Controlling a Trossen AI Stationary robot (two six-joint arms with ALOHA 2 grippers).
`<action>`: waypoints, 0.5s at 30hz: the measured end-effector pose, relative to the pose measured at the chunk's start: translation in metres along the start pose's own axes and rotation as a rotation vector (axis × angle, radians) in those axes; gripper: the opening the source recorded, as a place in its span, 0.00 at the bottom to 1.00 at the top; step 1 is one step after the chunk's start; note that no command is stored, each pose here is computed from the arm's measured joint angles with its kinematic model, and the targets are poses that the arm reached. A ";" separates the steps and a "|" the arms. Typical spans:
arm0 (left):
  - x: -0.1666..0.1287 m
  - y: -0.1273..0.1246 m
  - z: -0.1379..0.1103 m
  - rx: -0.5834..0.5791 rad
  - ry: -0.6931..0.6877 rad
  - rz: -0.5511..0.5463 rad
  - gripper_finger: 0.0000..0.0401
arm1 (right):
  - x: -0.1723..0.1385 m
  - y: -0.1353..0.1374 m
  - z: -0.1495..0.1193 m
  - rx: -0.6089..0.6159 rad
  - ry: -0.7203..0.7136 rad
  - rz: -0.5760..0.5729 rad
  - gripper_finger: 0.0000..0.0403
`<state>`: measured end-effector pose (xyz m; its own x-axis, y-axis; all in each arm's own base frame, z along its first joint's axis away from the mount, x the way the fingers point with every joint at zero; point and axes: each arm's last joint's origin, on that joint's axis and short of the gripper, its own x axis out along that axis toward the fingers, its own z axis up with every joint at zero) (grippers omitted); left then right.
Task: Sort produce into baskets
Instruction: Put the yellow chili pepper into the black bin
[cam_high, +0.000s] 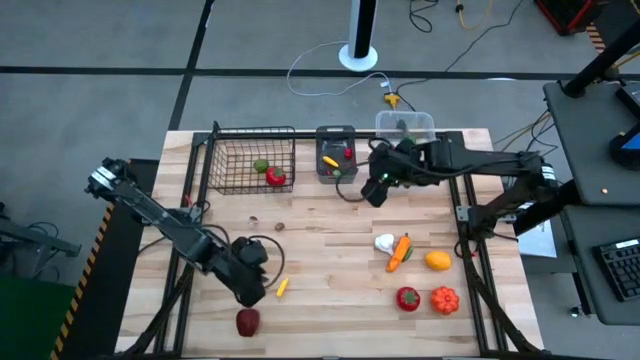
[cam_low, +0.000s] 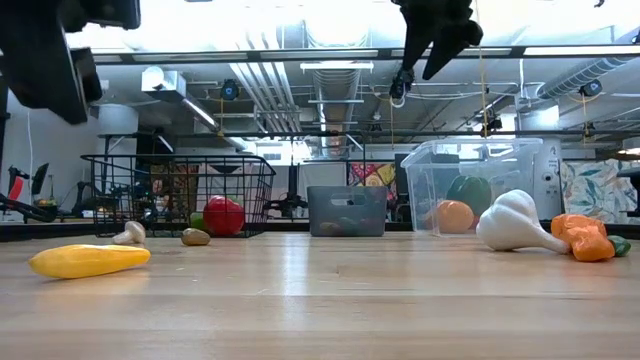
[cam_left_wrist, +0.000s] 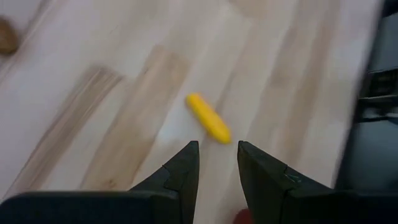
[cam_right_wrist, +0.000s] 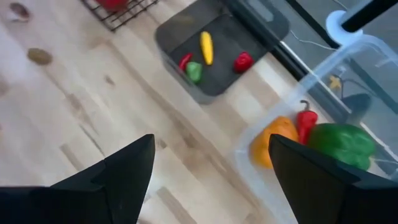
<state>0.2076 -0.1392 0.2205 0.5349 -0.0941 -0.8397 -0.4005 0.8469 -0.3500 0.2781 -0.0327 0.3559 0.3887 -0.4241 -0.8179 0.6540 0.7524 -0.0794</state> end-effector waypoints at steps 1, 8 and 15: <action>0.003 -0.002 0.000 -0.001 0.012 0.023 0.23 | 0.001 0.004 -0.001 -0.009 -0.001 0.006 0.77; 0.029 -0.016 0.006 0.007 0.047 0.103 0.25 | 0.006 0.019 -0.004 -0.050 0.007 0.023 0.77; 0.048 -0.028 0.009 0.065 0.051 0.123 0.40 | 0.008 0.021 -0.004 -0.064 0.009 0.023 0.76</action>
<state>0.2513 -0.1626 0.1939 0.4455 -0.0130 -0.8952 -0.4109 0.8854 -0.2174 0.2920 -0.0183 0.3458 0.3973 -0.4022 -0.8248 0.6019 0.7927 -0.0966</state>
